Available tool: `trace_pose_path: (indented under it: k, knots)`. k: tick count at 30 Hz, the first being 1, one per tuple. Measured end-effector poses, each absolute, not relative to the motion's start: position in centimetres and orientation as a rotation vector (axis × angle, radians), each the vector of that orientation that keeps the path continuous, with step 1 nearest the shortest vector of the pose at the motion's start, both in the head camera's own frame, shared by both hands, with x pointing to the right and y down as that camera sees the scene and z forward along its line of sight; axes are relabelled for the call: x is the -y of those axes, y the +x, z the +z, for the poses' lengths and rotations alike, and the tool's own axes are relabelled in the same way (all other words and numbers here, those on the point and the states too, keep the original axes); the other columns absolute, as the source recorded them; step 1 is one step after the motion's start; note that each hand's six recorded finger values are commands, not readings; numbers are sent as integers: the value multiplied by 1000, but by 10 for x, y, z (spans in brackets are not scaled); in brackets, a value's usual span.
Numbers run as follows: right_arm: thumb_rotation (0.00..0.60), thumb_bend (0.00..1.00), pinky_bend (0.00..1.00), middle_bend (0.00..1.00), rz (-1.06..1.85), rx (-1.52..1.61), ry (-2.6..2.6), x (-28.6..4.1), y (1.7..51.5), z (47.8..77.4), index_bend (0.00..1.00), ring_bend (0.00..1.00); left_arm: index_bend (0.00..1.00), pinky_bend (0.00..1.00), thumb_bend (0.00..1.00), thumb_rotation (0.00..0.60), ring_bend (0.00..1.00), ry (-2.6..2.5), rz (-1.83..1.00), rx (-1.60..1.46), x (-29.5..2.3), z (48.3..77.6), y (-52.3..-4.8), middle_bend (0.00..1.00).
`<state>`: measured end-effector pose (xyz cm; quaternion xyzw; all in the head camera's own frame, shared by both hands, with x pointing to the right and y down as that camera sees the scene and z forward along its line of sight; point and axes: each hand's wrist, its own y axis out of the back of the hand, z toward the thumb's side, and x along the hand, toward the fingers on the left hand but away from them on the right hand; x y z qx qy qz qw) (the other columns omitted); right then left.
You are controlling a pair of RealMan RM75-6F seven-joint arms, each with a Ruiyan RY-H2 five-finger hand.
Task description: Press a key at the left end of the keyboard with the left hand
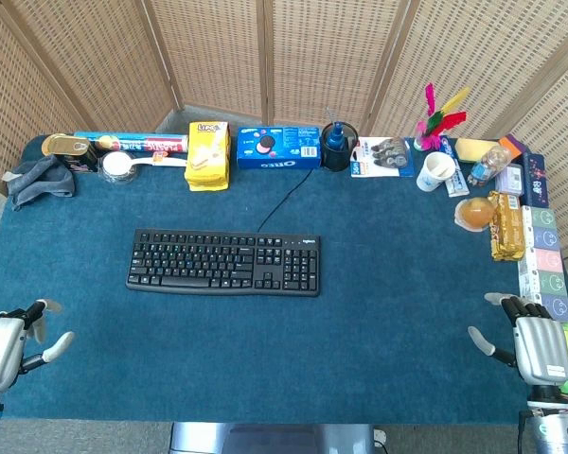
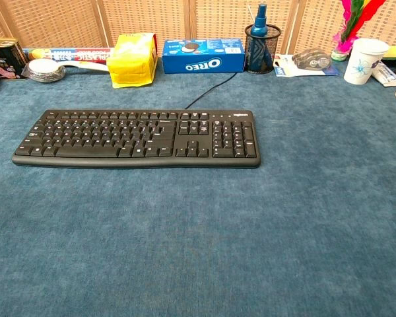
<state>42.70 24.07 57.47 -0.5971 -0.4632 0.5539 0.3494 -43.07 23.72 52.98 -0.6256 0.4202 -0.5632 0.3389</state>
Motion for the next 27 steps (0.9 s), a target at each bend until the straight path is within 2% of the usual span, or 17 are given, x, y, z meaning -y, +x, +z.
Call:
trace_pose_path:
  k: [14, 17, 19, 21, 23, 27]
  knots:
    - [0, 274, 338, 362, 1431, 1209, -1549, -242, 430, 574, 308, 344, 394, 597, 106, 0, 618, -1621, -1459, -1094, -236, 526, -431, 686]
    - [0, 274, 339, 362, 1430, 1214, -1548, -243, 431, 573, 308, 344, 394, 654, 107, 0, 721, -1617, -1452, -1079, -231, 526, -430, 769]
    - [0, 274, 340, 361, 1433, 1215, -1546, -244, 431, 573, 308, 344, 394, 752, 106, 0, 866, -1617, -1445, -1061, -225, 527, -428, 918]
    - [0, 274, 344, 361, 1440, 1216, -1544, -244, 432, 573, 308, 344, 394, 842, 105, 0, 971, -1620, -1432, -1036, -217, 531, -425, 992]
    - [0, 275, 347, 361, 1442, 1216, -1541, -243, 431, 573, 308, 344, 395, 903, 106, 0, 1000, -1630, -1424, -997, -207, 538, -421, 1000]
    - [0, 274, 351, 361, 1447, 1215, -1539, -243, 431, 574, 308, 344, 394, 948, 106, 0, 1000, -1649, -1441, -903, -187, 556, -415, 1000]
